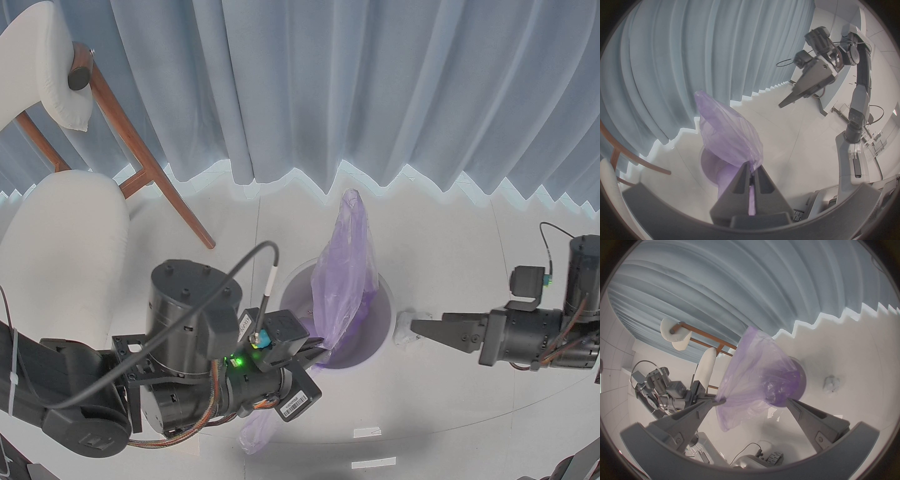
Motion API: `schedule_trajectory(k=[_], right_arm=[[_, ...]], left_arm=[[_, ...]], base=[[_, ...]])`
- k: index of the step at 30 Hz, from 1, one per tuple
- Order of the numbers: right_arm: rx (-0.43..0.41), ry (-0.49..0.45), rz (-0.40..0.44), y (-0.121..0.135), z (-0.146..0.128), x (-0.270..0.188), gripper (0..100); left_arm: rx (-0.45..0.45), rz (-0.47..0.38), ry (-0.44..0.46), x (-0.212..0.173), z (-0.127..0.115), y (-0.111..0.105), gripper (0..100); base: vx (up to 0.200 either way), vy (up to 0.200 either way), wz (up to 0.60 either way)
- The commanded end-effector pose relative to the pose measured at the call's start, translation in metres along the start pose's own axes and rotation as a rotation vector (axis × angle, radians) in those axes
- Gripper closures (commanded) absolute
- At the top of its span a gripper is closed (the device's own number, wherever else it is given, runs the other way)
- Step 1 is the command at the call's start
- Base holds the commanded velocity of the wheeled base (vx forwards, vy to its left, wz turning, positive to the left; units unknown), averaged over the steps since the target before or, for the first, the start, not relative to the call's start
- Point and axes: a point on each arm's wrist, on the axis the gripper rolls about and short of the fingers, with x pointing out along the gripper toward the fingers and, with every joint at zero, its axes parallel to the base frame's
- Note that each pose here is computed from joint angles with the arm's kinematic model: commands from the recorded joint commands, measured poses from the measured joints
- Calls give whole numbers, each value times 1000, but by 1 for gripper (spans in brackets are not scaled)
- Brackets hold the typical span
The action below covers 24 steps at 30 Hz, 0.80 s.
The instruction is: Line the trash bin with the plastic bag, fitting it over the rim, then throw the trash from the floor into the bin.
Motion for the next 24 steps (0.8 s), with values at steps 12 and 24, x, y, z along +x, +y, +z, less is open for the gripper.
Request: schedule_trajectory(k=[12,24], right_arm=[[-2,84,10,1,6,70,0],[-15,19,43,7,21,78,0]], left_arm=[[-7,-2,7,-1,-5,-2,100],[-8,-4,16,-1,-7,-2,100]], base=[[0,0,0],[0,0,0]])
